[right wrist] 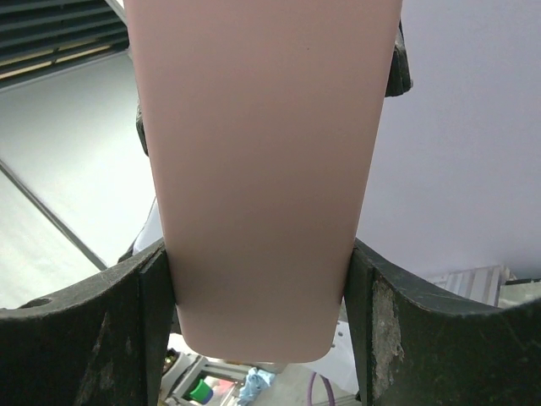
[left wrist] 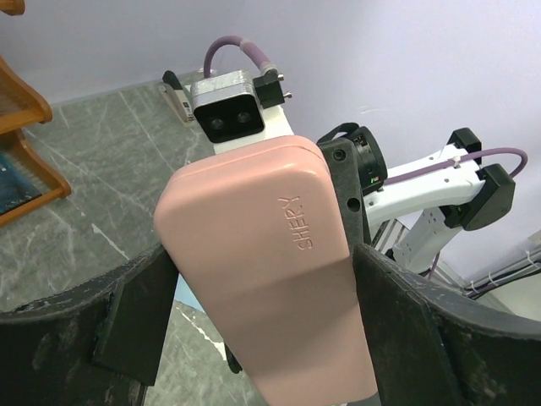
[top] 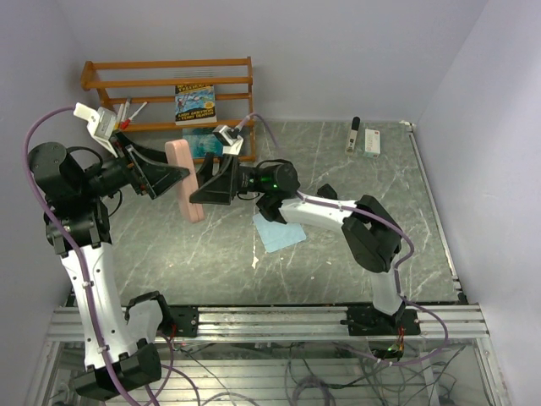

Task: Organize the sunglasses
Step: Open the sunglasses case.

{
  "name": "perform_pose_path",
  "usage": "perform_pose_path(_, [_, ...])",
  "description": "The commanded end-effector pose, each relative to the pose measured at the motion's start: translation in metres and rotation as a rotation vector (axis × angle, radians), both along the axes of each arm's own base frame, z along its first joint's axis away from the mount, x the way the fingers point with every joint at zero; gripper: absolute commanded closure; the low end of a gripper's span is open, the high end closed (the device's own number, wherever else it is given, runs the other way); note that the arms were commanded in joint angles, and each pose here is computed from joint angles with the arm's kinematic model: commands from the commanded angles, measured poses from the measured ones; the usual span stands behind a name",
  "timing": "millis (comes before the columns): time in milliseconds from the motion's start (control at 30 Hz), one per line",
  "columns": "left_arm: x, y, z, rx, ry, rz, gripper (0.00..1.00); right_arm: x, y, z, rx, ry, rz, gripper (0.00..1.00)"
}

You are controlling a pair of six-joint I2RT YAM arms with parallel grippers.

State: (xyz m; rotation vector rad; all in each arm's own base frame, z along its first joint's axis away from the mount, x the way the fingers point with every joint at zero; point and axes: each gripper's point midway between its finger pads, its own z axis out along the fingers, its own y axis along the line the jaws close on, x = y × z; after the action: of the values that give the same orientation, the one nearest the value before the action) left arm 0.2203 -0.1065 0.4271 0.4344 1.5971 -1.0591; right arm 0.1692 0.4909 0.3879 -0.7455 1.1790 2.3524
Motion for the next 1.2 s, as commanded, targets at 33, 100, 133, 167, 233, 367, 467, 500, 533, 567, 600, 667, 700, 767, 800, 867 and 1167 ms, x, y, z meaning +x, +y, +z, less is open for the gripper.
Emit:
perform_pose_path(33, [0.005,0.006,0.003,0.047,-0.038,0.047,0.53,-0.007,0.011,0.004,-0.028,-0.036,-0.01,1.0])
perform_pose_path(100, [0.006,0.007,0.0,0.043,-0.019,0.048,0.68,-0.004,0.018,-0.001,-0.07,-0.05,-0.033,1.0])
perform_pose_path(133, [0.007,0.007,-0.002,0.041,-0.011,0.048,0.75,-0.002,0.021,-0.003,-0.089,-0.057,-0.045,1.0])
perform_pose_path(167, [0.008,0.008,-0.003,0.041,-0.008,0.048,0.89,-0.001,0.024,-0.004,-0.107,-0.059,-0.055,1.0])
perform_pose_path(233, [0.009,0.008,-0.008,0.049,-0.002,0.043,0.93,0.001,0.029,-0.007,-0.134,-0.067,-0.066,1.0])
perform_pose_path(367, [0.01,0.009,-0.01,0.059,0.01,0.049,0.93,0.003,0.032,-0.015,-0.154,-0.058,-0.058,1.0])
perform_pose_path(467, [0.007,0.009,-0.01,0.08,0.011,0.049,0.93,0.004,0.031,-0.019,-0.162,-0.06,-0.057,1.0])
perform_pose_path(500, [0.005,0.009,-0.009,0.084,0.011,0.048,0.93,0.004,0.03,-0.019,-0.162,-0.063,-0.059,1.0])
perform_pose_path(533, [0.004,0.008,-0.009,0.086,0.012,0.043,0.93,0.004,0.03,-0.018,-0.16,-0.066,-0.058,1.0])
perform_pose_path(567, [0.003,0.008,-0.009,0.084,0.012,0.038,0.93,0.004,0.029,-0.016,-0.157,-0.071,-0.056,1.0])
perform_pose_path(600, [0.001,0.007,-0.009,0.081,0.01,0.035,0.93,0.003,0.028,-0.013,-0.151,-0.078,-0.053,1.0])
perform_pose_path(667, [0.001,0.006,-0.009,0.076,0.002,0.037,0.93,0.001,0.026,-0.008,-0.137,-0.086,-0.043,1.0])
perform_pose_path(700, [0.001,0.006,-0.009,0.076,-0.004,0.034,0.93,0.001,0.024,-0.004,-0.128,-0.088,-0.04,1.0])
perform_pose_path(767, [0.002,0.007,-0.011,0.08,-0.003,0.037,0.93,0.001,0.019,0.0,-0.112,-0.087,-0.036,1.0])
perform_pose_path(800, [0.002,0.007,-0.012,0.083,-0.002,0.039,0.93,0.001,0.017,0.002,-0.106,-0.083,-0.036,1.0])
perform_pose_path(867, [0.004,0.009,-0.013,0.098,-0.003,0.049,0.93,0.005,0.013,0.001,-0.113,-0.073,-0.046,1.0])
perform_pose_path(1167, [0.011,0.023,-0.021,0.194,0.058,0.132,0.93,0.018,0.005,-0.004,-0.158,-0.076,-0.074,1.0])
